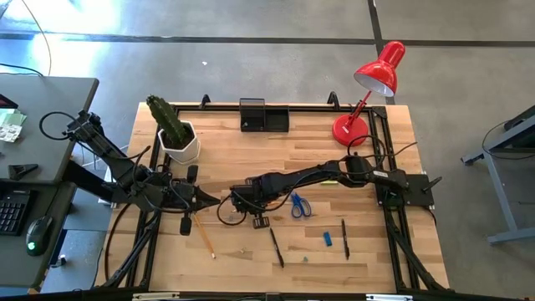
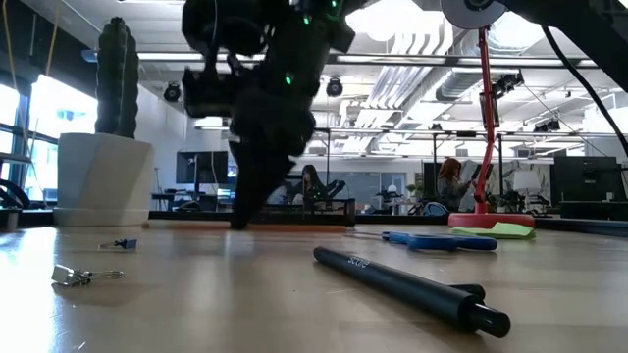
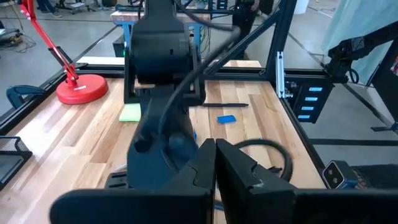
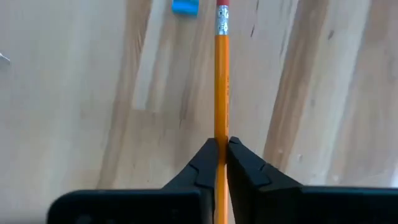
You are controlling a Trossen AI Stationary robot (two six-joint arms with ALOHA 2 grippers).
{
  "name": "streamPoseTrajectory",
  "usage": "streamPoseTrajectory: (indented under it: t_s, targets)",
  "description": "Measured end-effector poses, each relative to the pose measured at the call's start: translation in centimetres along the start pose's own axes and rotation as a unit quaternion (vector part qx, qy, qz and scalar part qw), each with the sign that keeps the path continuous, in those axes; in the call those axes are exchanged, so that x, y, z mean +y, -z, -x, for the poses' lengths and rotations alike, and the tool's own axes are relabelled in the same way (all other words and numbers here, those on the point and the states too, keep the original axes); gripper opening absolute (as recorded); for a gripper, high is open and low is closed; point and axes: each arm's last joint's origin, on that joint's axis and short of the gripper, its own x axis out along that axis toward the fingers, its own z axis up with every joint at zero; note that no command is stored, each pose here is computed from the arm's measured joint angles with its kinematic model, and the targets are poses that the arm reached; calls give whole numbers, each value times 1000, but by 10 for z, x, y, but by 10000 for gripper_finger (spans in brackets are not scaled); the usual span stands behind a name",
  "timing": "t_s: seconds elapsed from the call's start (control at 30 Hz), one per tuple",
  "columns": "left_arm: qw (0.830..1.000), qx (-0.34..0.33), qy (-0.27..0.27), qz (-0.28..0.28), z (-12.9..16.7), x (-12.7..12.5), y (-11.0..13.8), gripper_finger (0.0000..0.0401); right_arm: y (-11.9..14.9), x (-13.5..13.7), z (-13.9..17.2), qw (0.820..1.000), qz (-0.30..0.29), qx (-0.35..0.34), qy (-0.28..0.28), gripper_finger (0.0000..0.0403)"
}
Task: Pick and place office supplies into organizer
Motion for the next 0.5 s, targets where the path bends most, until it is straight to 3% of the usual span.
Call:
streamPoseTrajectory:
  t_s: [0.5]
  targets:
    - [1000, 5, 22, 17, 0, -2, 0, 1, -14, -16, 41, 993, -54, -11, 100, 0]
